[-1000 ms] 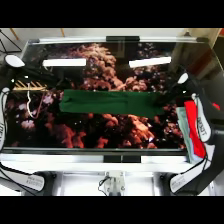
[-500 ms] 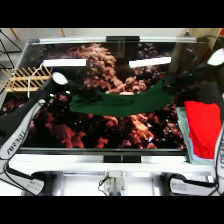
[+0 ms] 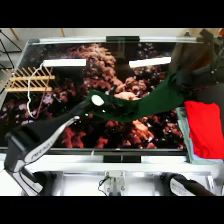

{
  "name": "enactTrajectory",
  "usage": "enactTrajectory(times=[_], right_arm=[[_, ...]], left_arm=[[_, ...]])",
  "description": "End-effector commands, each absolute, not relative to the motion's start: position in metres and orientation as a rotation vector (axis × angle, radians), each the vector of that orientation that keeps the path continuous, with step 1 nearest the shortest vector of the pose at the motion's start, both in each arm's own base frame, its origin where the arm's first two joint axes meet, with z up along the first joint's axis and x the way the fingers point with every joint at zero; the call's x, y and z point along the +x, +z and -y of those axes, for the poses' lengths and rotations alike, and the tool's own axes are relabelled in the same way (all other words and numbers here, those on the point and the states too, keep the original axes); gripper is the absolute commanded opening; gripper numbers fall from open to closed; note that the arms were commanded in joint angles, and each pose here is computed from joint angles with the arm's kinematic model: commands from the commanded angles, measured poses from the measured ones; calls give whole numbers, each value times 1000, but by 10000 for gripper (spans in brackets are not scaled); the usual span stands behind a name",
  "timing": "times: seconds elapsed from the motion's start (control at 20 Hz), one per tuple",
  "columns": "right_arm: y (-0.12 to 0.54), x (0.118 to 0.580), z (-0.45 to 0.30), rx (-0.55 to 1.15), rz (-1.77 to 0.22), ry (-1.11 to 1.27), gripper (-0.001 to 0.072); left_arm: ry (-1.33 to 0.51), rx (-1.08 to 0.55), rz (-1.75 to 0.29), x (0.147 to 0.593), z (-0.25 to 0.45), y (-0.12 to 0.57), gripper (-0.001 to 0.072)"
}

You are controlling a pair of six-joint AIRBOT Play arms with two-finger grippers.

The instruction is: Fold the shirts.

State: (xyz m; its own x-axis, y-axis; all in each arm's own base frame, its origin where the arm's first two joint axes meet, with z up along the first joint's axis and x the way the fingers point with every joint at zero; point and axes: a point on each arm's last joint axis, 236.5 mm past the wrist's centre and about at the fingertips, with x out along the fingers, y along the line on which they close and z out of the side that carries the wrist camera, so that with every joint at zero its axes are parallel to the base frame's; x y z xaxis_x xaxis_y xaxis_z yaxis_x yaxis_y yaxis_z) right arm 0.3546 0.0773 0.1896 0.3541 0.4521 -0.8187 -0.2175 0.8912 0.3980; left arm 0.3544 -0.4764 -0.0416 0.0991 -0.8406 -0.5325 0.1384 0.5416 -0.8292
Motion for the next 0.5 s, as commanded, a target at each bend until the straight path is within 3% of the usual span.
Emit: enactTrajectory(times=[0.0,0.2,0.45], right_arm=[[200,350,-84,259,-1107,454,70],[204,367,-91,284,-1053,446,70],[160,402,-148,239,-1097,525,70]], left_arm=[[-868,-744,-1213,357,510,-35,34],[-932,-753,-1236,382,472,-8,30],[-840,-471,-1186,407,379,33,29]])
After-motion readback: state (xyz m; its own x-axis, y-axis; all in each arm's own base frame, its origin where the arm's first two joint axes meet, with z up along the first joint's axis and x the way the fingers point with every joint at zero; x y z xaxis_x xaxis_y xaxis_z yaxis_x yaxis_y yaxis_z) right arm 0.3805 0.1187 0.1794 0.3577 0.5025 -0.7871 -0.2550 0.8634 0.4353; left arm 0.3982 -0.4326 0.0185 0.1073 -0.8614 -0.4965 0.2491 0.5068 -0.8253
